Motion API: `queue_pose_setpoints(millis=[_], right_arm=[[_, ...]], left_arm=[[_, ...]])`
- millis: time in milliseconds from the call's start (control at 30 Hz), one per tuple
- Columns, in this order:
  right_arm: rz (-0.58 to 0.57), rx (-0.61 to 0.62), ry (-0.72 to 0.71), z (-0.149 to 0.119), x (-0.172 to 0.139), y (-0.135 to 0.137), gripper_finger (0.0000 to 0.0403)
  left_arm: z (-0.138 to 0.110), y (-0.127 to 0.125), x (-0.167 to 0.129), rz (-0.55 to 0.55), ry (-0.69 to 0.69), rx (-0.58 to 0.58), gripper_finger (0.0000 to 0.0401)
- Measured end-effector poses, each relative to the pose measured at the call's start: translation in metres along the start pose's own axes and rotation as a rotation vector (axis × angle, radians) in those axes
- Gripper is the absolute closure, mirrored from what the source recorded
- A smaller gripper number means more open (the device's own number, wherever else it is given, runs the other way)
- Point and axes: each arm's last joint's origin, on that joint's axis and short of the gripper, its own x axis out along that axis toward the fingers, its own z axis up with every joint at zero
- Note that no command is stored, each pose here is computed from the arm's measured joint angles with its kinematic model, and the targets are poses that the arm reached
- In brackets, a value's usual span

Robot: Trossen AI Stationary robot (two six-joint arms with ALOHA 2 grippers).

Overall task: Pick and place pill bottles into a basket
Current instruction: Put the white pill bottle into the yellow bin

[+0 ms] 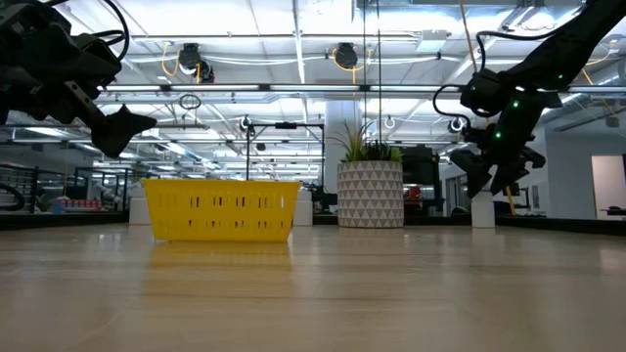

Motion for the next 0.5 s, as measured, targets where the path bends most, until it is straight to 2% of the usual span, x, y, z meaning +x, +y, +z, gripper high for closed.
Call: queue_pose_setpoints(millis=[500], right_arm=[[0.004, -0.024, -0.001, -0.0092, 0.0033, 0.0017, 0.0193]], left_arm=[[0.0000, 0.0000, 0.0000, 0.000, 0.000, -0.001, 0.0036]])
